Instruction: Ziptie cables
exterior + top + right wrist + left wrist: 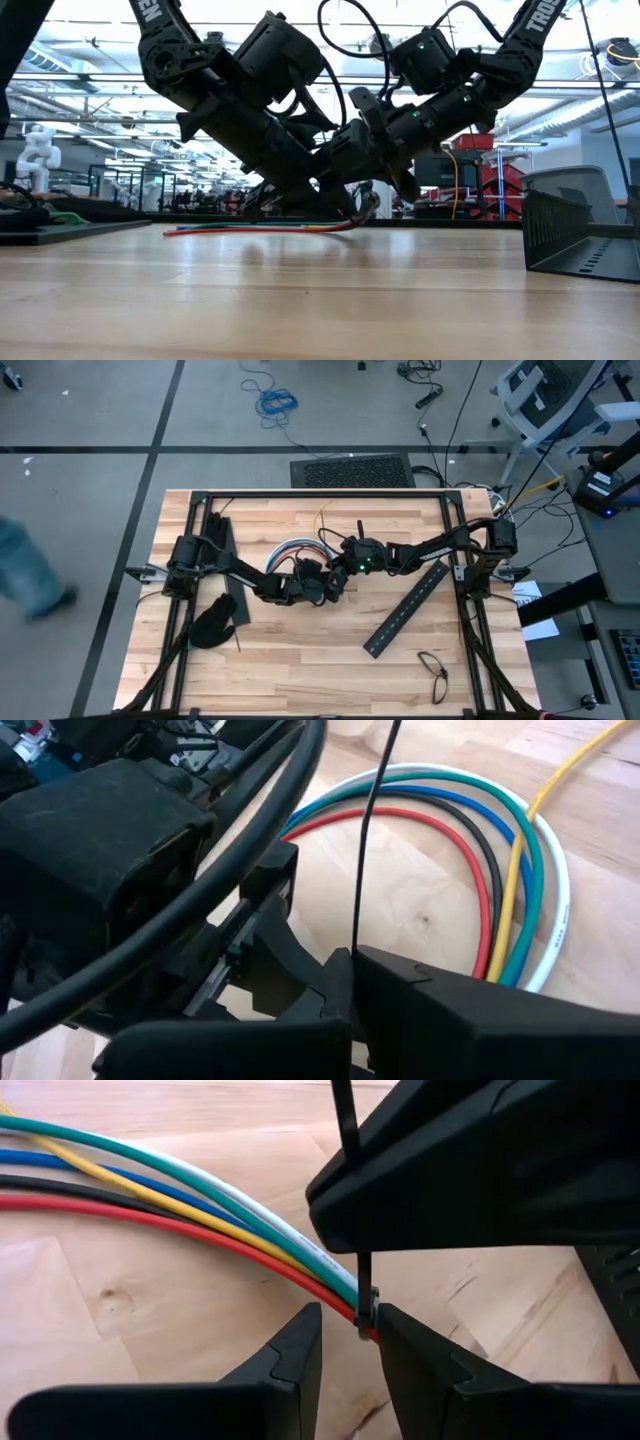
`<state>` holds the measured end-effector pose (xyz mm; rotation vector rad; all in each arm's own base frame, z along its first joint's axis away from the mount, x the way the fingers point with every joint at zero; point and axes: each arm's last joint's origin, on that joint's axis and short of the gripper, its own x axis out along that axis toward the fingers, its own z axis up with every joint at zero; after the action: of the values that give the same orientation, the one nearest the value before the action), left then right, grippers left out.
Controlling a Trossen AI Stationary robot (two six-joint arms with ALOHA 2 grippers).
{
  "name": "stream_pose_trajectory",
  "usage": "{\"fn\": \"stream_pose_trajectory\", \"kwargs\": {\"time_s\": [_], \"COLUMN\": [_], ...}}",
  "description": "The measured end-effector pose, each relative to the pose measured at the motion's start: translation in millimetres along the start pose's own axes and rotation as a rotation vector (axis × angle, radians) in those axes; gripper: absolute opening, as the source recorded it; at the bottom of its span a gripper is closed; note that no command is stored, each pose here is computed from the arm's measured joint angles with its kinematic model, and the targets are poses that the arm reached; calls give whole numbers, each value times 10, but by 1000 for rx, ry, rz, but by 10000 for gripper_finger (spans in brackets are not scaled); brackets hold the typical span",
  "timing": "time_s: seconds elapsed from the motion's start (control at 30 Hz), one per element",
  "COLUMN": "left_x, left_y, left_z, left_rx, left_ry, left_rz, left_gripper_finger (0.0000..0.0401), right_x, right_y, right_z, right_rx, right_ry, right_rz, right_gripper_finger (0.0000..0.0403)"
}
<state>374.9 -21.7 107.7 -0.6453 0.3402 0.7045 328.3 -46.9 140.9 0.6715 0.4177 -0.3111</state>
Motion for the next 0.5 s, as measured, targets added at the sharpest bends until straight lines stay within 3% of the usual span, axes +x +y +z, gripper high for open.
{"fn": "stream_pose_trajectory", "kwargs": {"time_s": [0.5], "left_x": [23], "left_y": [24], "left_z": [26], "left_rx": [-5], "left_ry": [-5], "left_rz": [10], "left_gripper_finger": [97], "right_x": [-2], "right_y": [-36], "right_z": [-41], "right_rx": [-39], "right_ry": [40], "right_rz": [-41], "right_gripper_finger": [0]}}
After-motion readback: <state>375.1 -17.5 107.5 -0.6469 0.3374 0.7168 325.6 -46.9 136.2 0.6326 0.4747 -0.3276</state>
